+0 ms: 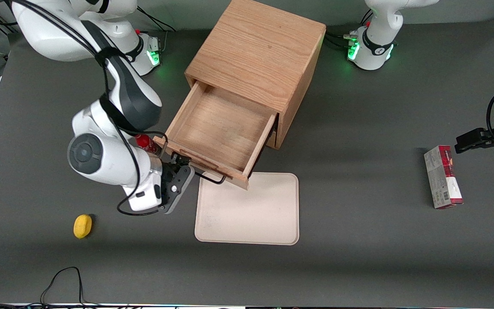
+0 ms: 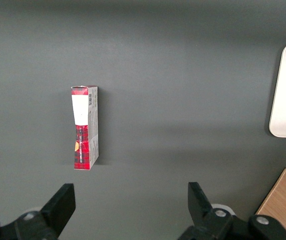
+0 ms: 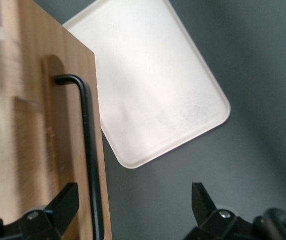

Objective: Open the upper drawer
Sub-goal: 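Pull the upper drawer outward from the cabinet with the right gripper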

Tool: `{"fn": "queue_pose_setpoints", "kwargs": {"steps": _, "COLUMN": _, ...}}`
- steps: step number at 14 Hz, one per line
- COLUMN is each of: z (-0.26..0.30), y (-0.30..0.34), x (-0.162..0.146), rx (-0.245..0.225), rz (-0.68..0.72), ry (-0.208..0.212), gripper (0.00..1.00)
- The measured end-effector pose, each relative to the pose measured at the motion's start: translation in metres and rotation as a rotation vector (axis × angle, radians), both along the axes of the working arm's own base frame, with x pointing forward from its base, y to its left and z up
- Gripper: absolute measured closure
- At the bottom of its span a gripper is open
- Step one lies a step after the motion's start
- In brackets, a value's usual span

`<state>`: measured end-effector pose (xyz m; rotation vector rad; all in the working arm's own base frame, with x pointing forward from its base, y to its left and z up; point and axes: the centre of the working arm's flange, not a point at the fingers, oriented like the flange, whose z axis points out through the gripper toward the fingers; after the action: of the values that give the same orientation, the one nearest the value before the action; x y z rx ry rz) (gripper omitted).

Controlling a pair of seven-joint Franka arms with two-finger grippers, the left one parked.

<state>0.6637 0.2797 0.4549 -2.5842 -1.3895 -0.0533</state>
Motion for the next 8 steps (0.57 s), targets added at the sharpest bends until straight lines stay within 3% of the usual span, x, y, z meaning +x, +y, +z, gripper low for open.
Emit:
{"fn": "queue_pose_setpoints", "kwargs": {"steps": 2, "z": 0.044, "y": -0.031, "x": 0.002, "rx": -0.025, "rz": -0.047, "ry": -0.025, "gripper": 0.0}}
{"fn": "queue_pose_setpoints", "kwargs": {"steps": 3, "z": 0.065, "y": -0.058, "x": 0.001, "rx": -0.031, "rz": -0.091, "ry": -0.012, "gripper": 0.0}}
{"fn": "queue_pose_setpoints", "kwargs": {"steps": 5, "z": 0.098, "y": -0.127, "x": -0.009, "rx": -0.045, "rz": -0.204, "ry": 0.054, "gripper": 0.0}}
{"fn": "queue_pose_setpoints", "kwargs": {"steps": 8, "z": 0.115, "y": -0.22, "x": -0.038, "rx": -0.104, "rz": -0.448, "ry": 0.146, "gripper": 0.0}}
